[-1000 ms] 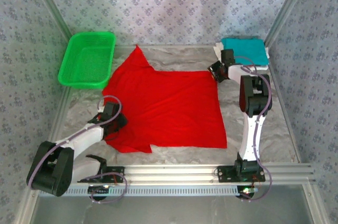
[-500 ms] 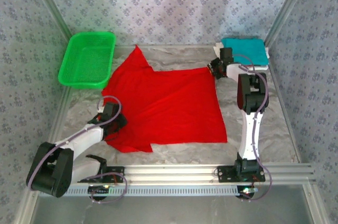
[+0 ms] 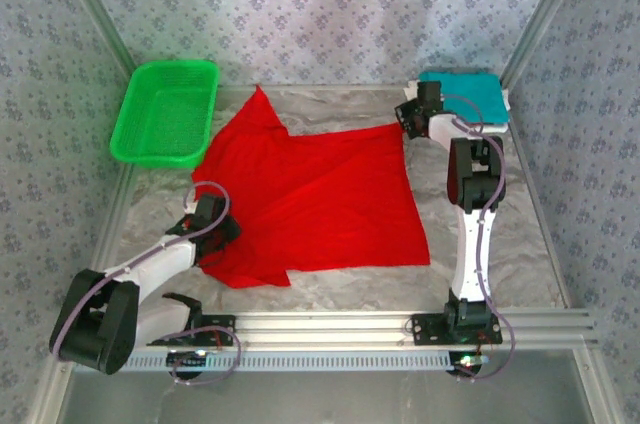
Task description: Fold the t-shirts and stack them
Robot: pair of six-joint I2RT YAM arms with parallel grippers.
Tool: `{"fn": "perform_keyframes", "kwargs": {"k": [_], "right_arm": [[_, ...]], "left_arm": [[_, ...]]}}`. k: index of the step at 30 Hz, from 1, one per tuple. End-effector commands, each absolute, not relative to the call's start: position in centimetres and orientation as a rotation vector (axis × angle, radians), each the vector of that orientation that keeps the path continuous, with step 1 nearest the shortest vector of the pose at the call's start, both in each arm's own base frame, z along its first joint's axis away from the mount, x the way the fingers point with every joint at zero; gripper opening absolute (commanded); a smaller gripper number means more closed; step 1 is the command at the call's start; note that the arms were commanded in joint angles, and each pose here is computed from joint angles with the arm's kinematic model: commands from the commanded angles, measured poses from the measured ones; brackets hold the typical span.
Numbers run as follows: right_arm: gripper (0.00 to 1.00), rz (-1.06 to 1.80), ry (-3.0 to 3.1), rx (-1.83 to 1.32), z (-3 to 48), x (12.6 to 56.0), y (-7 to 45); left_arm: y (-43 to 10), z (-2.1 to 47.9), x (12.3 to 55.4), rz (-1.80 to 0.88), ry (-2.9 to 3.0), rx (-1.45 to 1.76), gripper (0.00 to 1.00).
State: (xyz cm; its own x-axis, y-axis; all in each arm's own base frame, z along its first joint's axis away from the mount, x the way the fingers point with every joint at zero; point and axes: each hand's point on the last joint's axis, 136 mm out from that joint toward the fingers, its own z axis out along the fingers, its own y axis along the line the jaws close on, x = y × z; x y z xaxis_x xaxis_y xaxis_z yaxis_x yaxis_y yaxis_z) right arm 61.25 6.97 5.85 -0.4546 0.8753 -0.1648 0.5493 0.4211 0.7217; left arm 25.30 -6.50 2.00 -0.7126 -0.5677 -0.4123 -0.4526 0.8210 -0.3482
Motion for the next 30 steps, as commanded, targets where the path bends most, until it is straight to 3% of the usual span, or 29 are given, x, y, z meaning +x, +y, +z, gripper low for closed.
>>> {"fn": "perform_keyframes", "kwargs": {"k": [1,9,14,17,22,30], "right_arm": [[0.0,0.799,2.123,1.229,7.5,61.3,6.3],[0.03,0.832,2.192,0.98,9.5,59.1,8.1],[0.03,0.72,2.501,0.536,8.4,51.1,14.7],[0.0,0.667,2.585,0.425,6.8,46.3,16.1],[0.0,0.666,2.667,0.526,2.3,41.7,14.7],[0.0,0.623,2.642,0.808,-1.9,42.1,10.4]], "left_arm": [[-4.8,-0.2,22.4,-0.169,2.591,-0.784,0.3],[-5.2,-0.1,22.7,-0.193,2.59,-0.767,0.3],[-6.9,2.0,24.9,-0.256,2.552,-0.64,0.3],[-8.5,3.2,26.9,-0.28,2.556,-0.534,0.28],[-11.3,2.3,30.5,-0.293,2.615,-0.41,0.25],[-17.3,1.0,38.4,-0.339,2.624,-0.233,0.24]]}}
